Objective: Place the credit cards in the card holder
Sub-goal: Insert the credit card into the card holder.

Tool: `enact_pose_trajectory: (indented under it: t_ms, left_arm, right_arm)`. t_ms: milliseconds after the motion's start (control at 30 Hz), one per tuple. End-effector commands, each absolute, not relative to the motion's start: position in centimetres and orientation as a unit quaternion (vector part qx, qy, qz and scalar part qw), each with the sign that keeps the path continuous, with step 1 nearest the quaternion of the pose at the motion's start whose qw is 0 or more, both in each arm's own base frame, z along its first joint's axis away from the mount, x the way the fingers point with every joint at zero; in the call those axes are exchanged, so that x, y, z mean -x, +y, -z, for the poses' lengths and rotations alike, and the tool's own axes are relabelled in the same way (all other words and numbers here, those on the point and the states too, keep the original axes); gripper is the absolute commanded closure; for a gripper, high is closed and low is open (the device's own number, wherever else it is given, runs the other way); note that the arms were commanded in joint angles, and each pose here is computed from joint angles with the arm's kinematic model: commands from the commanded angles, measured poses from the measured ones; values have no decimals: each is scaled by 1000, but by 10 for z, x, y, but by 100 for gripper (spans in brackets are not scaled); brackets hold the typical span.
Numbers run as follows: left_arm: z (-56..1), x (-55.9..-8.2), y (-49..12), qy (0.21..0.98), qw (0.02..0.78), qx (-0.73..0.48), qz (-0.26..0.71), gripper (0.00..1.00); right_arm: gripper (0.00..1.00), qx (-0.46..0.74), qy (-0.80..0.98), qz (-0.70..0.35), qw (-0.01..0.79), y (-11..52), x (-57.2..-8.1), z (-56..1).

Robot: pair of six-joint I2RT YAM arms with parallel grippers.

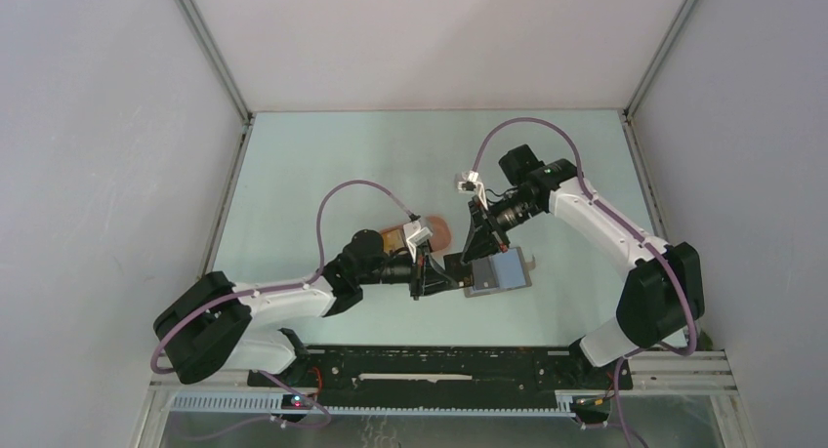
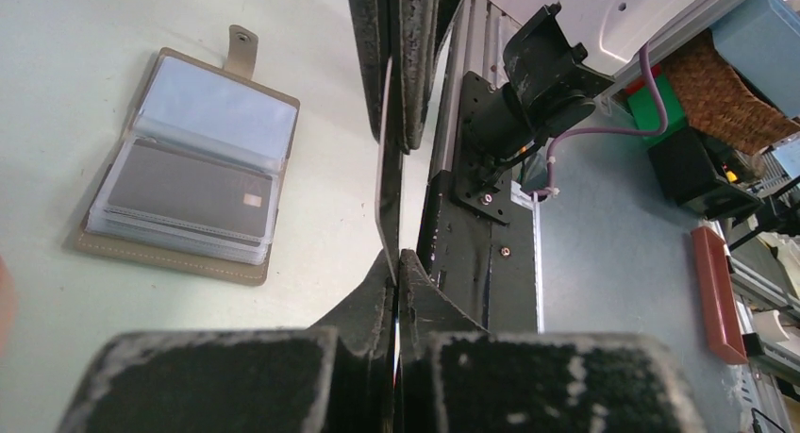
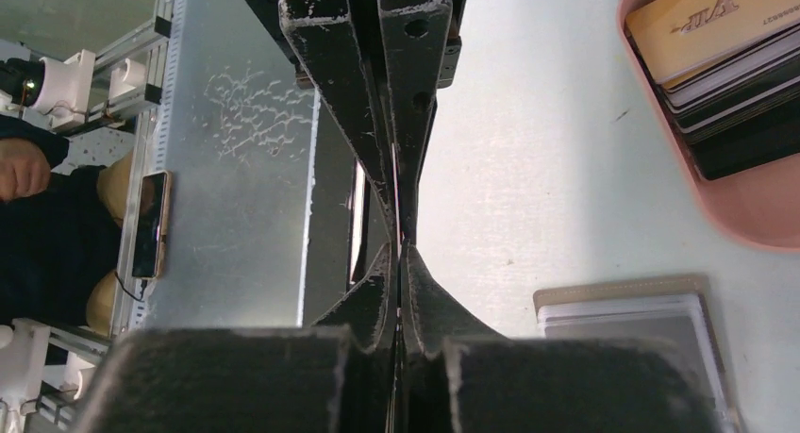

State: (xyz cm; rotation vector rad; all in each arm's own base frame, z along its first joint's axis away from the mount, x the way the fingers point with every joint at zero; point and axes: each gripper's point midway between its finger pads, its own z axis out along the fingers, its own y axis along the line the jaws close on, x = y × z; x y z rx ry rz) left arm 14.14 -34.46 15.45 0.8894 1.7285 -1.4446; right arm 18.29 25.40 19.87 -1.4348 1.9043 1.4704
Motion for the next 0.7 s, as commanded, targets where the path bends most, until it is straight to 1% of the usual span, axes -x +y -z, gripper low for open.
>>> enact_pose_trajectory:
  t_ms: [0, 67, 133, 233, 333, 467, 567, 667]
  left_arm:
    - [-186, -148, -350, 633, 389, -357, 566, 92]
    - [-186, -153, -348, 641, 397, -346, 558, 78]
    - [-186, -157, -344, 648, 409, -333, 550, 67]
    - [-184, -162, -334, 657, 431, -312, 535, 55]
    - [-182, -164, -324, 663, 446, -294, 524, 52]
    - [-184, -161, -323, 660, 446, -271, 540, 53]
    - [-182, -161, -330, 656, 443, -256, 554, 55]
    - [-178, -163, -344, 659, 428, -246, 567, 60]
  right_arm:
    - [100, 527, 650, -514, 190, 255, -182, -215]
    - [100, 528, 650, -512, 190, 253, -182, -215]
    - [100, 525, 654, -510, 190, 250, -183, -214]
    - [100, 509, 671, -504, 189, 242, -191, -210]
    - [100, 480, 697, -498, 192, 231, -206, -205]
    - [100, 433, 752, -455, 200, 212, -232, -185]
    - [100, 393, 792, -424, 196, 194, -248, -168]
    - [100, 360, 820, -406, 180, 181, -259, -152]
